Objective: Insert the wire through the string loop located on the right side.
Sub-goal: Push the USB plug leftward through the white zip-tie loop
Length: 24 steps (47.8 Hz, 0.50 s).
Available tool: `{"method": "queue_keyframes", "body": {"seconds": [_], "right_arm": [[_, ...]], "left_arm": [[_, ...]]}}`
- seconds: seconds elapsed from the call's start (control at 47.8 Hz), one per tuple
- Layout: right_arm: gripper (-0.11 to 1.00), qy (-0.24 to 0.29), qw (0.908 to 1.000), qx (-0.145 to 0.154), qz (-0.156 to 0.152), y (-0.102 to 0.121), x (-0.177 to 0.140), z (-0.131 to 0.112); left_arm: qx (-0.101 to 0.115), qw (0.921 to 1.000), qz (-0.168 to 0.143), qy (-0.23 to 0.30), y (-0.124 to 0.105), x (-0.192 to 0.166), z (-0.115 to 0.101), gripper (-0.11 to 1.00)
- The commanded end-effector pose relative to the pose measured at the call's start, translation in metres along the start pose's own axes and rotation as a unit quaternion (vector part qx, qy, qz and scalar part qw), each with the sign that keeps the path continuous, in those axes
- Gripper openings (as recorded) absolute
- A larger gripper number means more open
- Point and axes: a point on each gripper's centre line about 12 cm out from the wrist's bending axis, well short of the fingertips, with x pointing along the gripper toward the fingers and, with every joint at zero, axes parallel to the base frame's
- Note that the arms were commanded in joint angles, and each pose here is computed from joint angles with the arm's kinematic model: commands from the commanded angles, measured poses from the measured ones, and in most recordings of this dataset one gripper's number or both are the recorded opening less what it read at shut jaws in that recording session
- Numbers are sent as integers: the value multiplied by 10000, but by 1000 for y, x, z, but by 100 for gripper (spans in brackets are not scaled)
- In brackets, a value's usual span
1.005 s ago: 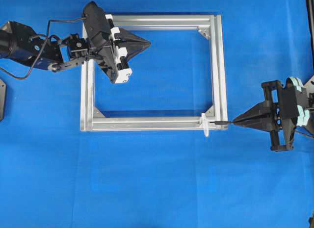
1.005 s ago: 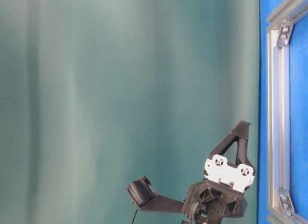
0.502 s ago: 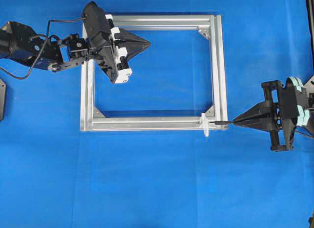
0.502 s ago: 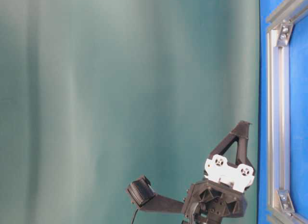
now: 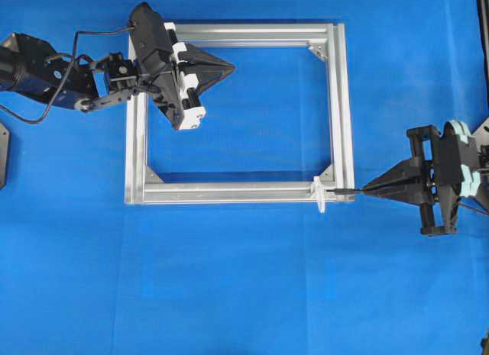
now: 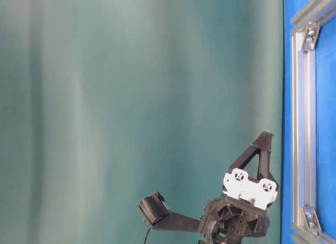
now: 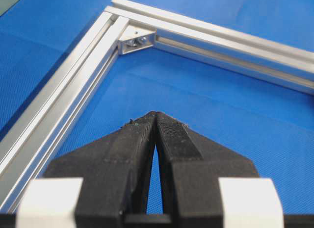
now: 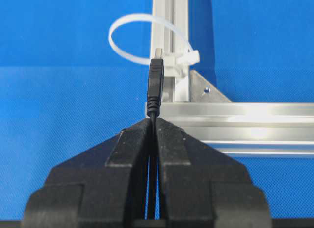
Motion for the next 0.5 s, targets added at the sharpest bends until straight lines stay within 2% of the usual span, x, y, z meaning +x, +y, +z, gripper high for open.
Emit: {"method": "queue_keyframes", "body": {"seconds": [0.0,0.481], "right_arm": [[-3,-119,9999,11,20,3,4,7],[-3,-69,10000,7,-2,3,7,7]], "left_arm": [[-8,9996,-51,-273,-3,-1,18,0],[-8,9996,-51,-273,-3,-1,18,0]]}}
